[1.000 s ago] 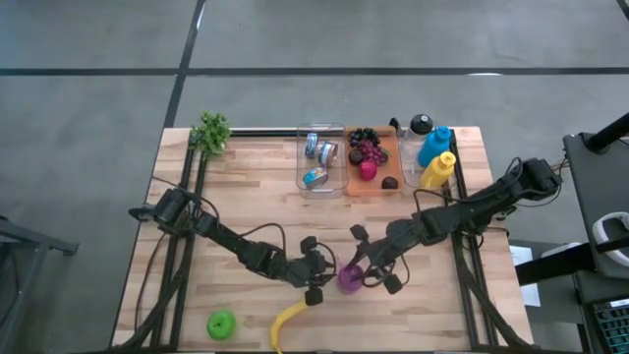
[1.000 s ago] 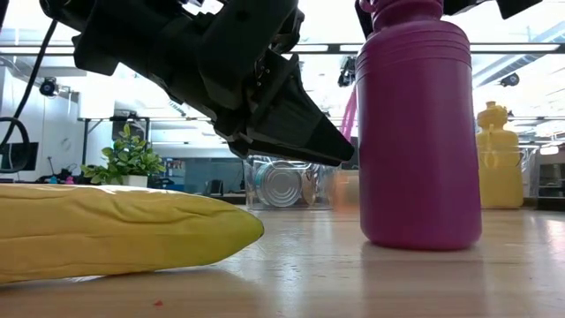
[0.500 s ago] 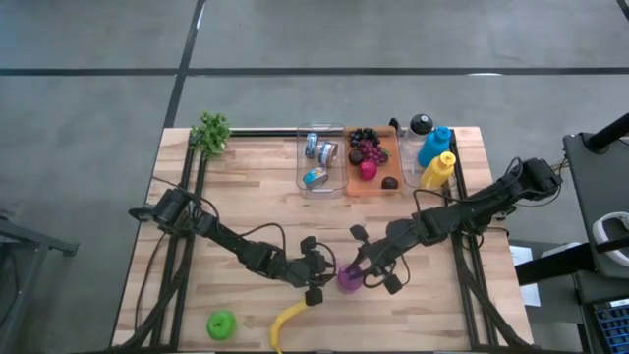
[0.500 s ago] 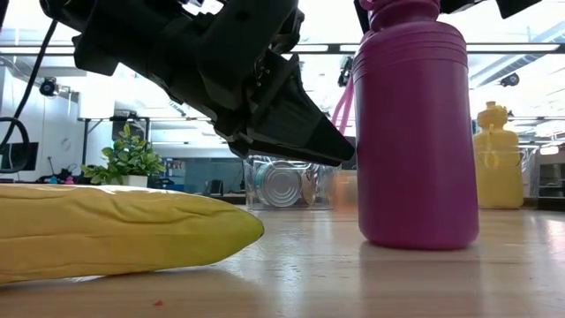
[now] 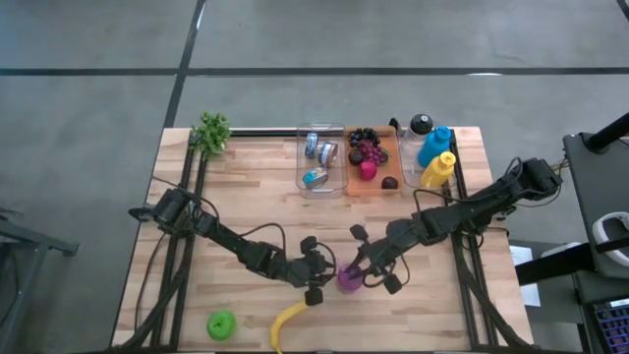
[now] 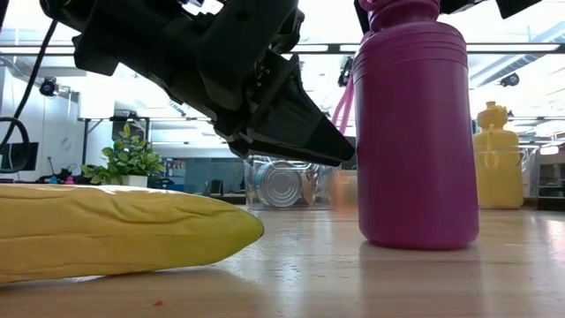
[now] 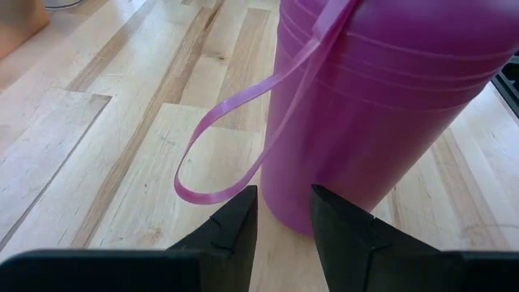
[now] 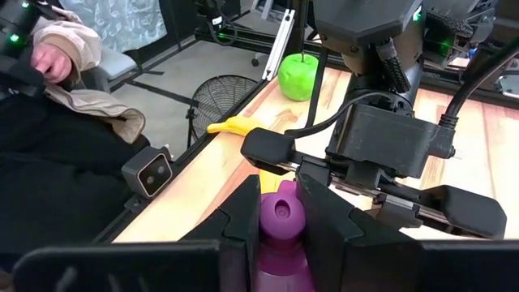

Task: Pick & Place Food Item
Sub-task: Put the violet tumbler into the right transparent bin

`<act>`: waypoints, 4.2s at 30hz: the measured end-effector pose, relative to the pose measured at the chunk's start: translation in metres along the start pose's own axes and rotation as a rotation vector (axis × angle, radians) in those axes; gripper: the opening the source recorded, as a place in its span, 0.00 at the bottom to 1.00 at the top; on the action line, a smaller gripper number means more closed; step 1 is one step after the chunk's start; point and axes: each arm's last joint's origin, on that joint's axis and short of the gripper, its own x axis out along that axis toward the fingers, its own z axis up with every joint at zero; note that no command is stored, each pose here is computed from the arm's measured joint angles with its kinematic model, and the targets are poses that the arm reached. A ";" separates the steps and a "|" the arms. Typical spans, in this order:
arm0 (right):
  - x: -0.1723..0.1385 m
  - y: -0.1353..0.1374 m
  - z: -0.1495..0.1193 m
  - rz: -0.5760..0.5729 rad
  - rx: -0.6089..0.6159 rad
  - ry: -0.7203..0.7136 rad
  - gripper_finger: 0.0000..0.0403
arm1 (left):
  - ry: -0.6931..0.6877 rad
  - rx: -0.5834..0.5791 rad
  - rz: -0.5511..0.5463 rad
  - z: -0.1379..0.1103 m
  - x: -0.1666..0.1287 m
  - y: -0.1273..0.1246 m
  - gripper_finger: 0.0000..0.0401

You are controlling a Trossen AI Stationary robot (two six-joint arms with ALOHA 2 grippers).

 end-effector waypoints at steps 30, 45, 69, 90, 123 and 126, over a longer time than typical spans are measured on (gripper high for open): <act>0.000 0.000 0.000 -0.001 0.006 -0.001 0.16 | -0.003 -0.051 -0.005 0.001 -0.001 -0.001 0.29; -0.001 0.000 0.000 -0.001 0.004 -0.004 0.16 | 0.049 -0.024 -0.034 0.027 -0.037 -0.003 0.29; -0.015 0.000 0.006 -0.090 0.055 0.005 0.16 | -0.006 0.039 -0.053 0.089 -0.142 0.018 0.29; -0.103 0.002 0.033 -0.515 0.205 -0.113 0.16 | 0.001 0.046 -0.035 0.088 -0.143 0.018 0.29; -0.238 -0.022 0.033 -1.560 0.554 -0.232 0.16 | -0.005 0.042 -0.036 0.089 -0.143 0.018 0.29; -0.239 -0.026 0.032 -1.598 0.566 -0.229 0.16 | -0.005 0.041 -0.036 0.089 -0.143 0.018 0.29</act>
